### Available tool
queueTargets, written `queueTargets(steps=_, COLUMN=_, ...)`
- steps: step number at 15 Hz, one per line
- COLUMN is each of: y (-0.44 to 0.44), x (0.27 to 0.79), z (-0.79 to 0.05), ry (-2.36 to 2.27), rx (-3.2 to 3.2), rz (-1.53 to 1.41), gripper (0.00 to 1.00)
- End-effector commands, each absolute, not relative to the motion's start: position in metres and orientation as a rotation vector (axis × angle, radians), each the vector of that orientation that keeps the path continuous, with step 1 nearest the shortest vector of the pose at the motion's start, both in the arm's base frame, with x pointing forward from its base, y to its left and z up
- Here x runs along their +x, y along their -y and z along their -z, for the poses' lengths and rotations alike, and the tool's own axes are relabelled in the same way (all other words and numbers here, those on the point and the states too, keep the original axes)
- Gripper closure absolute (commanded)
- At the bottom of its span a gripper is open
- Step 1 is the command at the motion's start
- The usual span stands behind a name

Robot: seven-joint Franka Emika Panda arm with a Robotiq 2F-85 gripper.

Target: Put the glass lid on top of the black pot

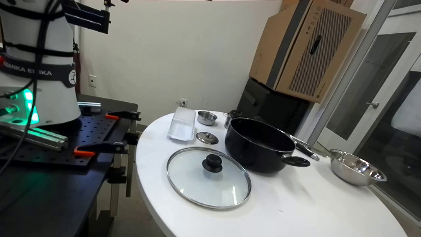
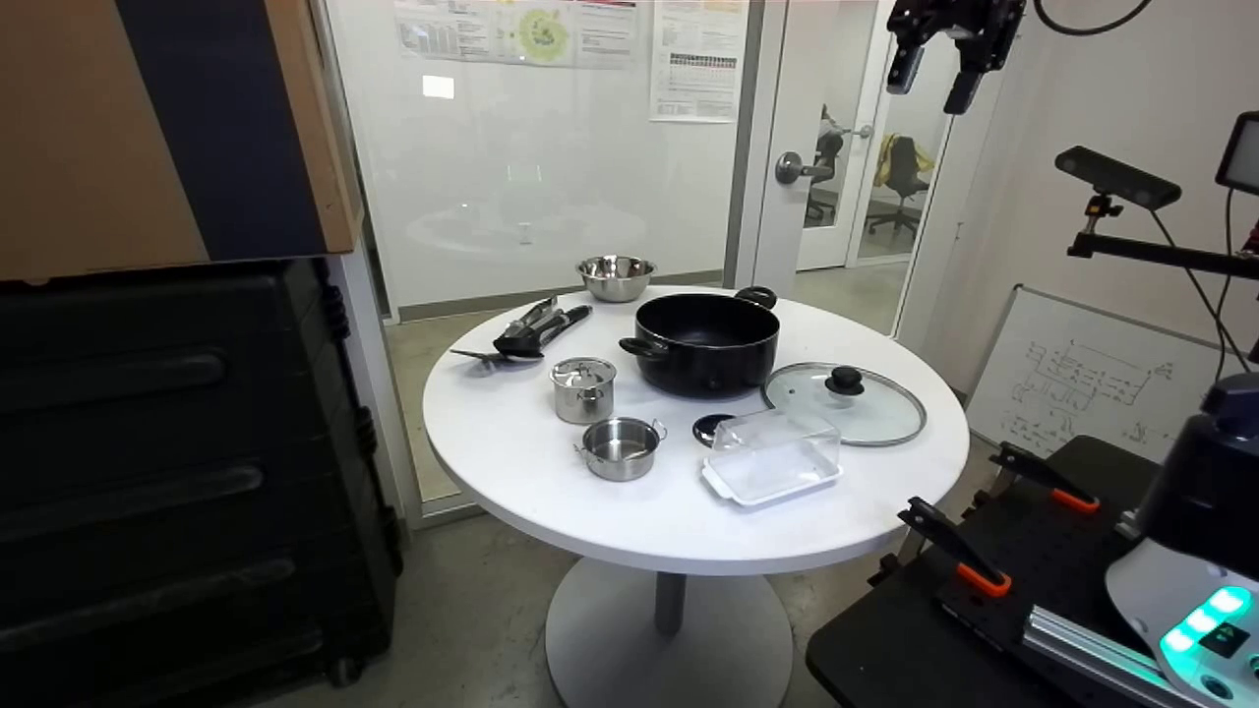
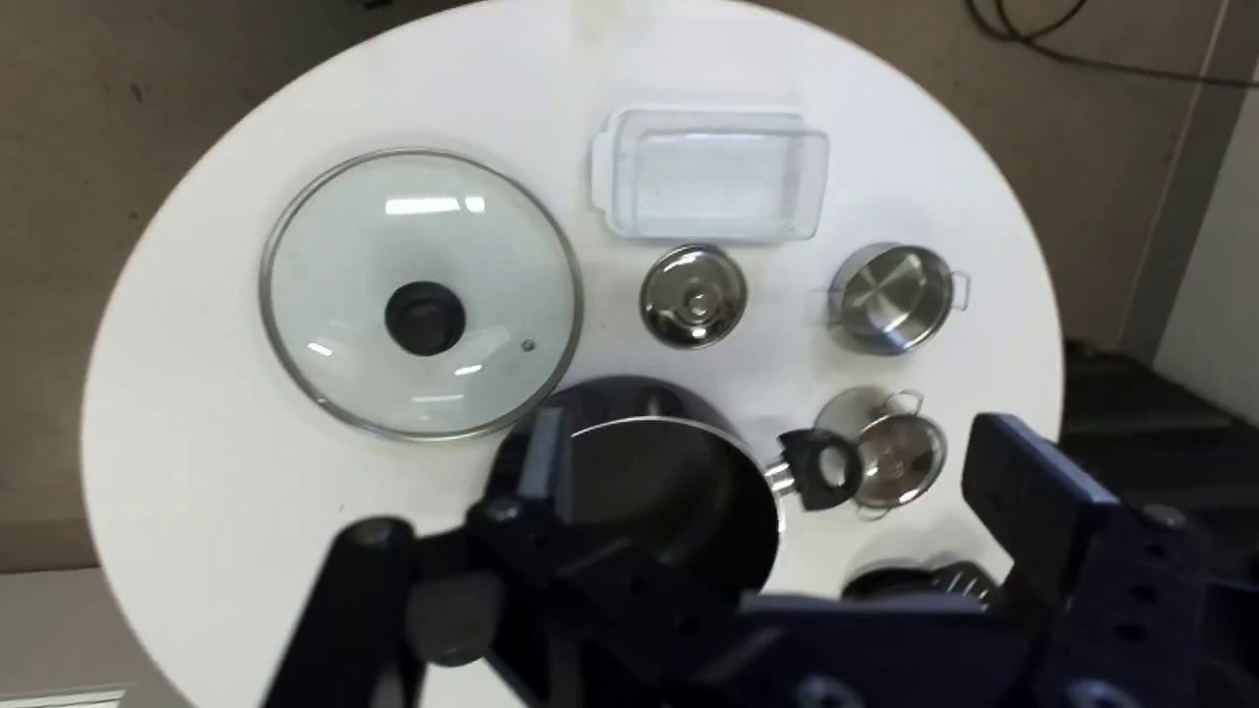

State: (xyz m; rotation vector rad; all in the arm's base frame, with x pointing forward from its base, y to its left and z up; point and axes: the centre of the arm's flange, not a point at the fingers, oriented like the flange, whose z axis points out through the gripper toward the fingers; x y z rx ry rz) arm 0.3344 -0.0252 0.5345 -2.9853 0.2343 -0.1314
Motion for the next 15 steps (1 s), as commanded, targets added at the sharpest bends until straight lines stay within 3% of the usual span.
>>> queueTargets(steps=1, y=0.099, x=0.351, z=-0.503, ry=-0.521, rx=-2.999, rz=0.23, gripper=0.0)
queueTargets(steps=8, y=0.202, x=0.369, z=-0.41, ry=-1.086, rx=-2.967, rz=0.232, gripper=0.0)
queueTargets(steps=15, y=0.205, x=0.414, z=-0.342, ry=-1.253, rx=-2.934, rz=0.067, gripper=0.0)
